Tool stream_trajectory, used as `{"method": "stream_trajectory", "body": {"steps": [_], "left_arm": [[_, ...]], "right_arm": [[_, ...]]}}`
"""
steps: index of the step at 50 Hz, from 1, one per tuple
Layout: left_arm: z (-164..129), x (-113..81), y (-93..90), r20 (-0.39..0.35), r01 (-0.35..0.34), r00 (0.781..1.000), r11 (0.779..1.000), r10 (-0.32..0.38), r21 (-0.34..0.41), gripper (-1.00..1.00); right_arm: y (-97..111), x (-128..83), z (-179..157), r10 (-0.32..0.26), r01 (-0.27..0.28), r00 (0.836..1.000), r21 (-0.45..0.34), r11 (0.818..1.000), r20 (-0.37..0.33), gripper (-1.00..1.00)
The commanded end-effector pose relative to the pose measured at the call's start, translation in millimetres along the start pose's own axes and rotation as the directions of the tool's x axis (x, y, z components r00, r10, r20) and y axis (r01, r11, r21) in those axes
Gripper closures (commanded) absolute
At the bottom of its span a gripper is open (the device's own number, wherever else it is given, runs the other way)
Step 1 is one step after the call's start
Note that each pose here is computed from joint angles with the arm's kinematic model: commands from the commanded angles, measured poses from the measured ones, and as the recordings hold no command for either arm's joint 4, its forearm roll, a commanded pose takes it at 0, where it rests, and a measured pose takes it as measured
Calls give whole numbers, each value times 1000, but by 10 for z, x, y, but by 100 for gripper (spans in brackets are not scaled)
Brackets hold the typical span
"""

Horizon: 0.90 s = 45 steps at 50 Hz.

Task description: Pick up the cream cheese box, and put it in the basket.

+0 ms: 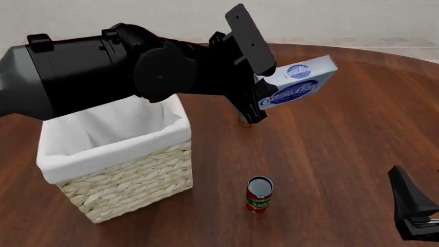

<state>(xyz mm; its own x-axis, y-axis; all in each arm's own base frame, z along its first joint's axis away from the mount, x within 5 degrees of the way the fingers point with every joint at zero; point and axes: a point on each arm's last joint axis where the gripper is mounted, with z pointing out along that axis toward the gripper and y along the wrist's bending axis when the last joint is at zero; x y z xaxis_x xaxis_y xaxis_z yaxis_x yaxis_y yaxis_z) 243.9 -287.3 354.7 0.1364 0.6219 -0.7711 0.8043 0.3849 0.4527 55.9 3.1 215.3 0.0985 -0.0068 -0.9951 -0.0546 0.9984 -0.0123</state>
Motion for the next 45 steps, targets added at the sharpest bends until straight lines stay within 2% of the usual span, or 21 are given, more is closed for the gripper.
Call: {"method": "stream_trajectory", "body": {"steps": [1, 13, 19, 45], "left_arm": [[-80, 5, 119, 5, -3, 1000, 999, 3, -33, 100], [-159, 16, 182, 4, -2, 1000, 999, 2, -51, 100], [-246, -31, 297, 20, 10, 1000, 997, -8, -82, 100], [-390, -1, 433, 7, -1, 1000, 993, 2, -118, 100]], "right_arm": [[3, 1, 0, -7, 7, 1000, -5, 1000, -1, -100], [4, 1, 0, -10, 10, 1000, -8, 1000, -1, -100], [6, 1, 0, -14, 14, 1000, -10, 1000, 0, -100], [9, 3, 0, -24, 24, 1000, -15, 1000, -1, -100]]}}
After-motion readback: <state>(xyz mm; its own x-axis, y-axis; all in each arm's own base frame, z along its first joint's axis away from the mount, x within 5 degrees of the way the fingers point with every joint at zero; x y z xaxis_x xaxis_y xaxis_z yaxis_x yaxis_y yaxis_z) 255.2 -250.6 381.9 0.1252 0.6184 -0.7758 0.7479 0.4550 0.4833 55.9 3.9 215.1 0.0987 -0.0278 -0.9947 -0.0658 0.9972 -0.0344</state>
